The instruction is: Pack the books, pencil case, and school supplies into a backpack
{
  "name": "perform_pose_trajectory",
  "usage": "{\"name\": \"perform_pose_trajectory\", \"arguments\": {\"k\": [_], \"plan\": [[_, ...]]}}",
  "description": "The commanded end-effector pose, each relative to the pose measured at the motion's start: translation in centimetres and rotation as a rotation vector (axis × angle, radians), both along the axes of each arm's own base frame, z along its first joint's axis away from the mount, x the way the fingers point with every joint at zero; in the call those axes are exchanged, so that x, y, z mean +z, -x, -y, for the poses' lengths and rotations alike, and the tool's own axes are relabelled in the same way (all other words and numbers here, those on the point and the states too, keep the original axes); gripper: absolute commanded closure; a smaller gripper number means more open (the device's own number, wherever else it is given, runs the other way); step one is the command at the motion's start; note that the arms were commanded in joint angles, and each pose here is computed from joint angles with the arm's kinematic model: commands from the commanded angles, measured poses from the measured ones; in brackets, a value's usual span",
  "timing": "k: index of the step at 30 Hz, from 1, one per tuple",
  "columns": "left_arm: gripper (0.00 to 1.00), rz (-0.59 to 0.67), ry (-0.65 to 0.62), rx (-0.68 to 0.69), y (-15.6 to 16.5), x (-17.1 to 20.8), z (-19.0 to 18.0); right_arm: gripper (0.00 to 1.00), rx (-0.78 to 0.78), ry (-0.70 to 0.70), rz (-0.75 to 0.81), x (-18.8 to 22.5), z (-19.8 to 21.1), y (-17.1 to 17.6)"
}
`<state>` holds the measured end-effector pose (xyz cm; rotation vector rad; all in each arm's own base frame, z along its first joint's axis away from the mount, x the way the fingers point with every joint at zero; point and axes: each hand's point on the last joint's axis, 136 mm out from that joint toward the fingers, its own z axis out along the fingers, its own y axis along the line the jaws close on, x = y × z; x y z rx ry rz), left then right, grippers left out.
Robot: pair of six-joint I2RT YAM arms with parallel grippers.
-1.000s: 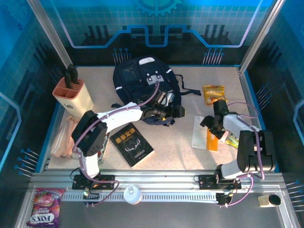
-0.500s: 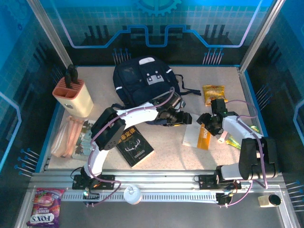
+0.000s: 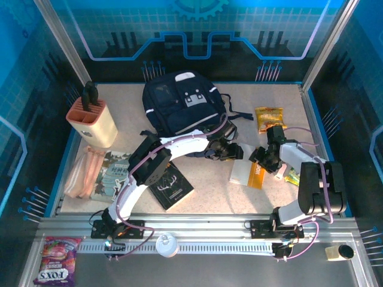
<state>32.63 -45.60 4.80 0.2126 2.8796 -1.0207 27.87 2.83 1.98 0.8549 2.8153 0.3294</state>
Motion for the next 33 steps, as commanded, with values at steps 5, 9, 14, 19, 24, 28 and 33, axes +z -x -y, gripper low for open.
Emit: {"name": "perform_pose_trajectory", "arguments": {"k": [5, 9, 14, 19, 24, 28, 33], "plan": [[0.6, -0.02, -0.049, 0.006, 0.2, -1.3, -0.1, 0.42, 0.037, -0.042, -0.035, -1.0, -0.6, 0.0], [0.6, -0.018, -0.079, 0.022, 0.0, -1.9, -0.6, 0.43, 0.037, -0.044, -0.038, -1.1, -0.6, -0.1], [0.56, -0.01, -0.111, 0.043, -0.2, -2.4, -1.1, 0.43, 0.034, -0.041, -0.041, -1.1, -0.5, -0.1], [0.57, -0.041, -0.081, 0.033, 0.0, -2.7, -0.3, 0.43, 0.035, -0.054, -0.044, -1.2, -0.8, -0.1], [0.57, -0.075, -0.059, 0.019, 0.2, -2.9, 0.4, 0.44, 0.032, -0.074, -0.044, -1.3, -1.0, -0.1], [0.58, -0.098, -0.021, -0.004, 0.5, -2.4, 1.2, 0.44, 0.025, -0.098, -0.042, -1.4, -1.2, -0.1], [0.59, -0.14, 0.108, -0.042, 1.1, 0.7, 3.3, 0.45, 0.007, -0.126, -0.038, -1.5, -1.4, -0.3]]}}
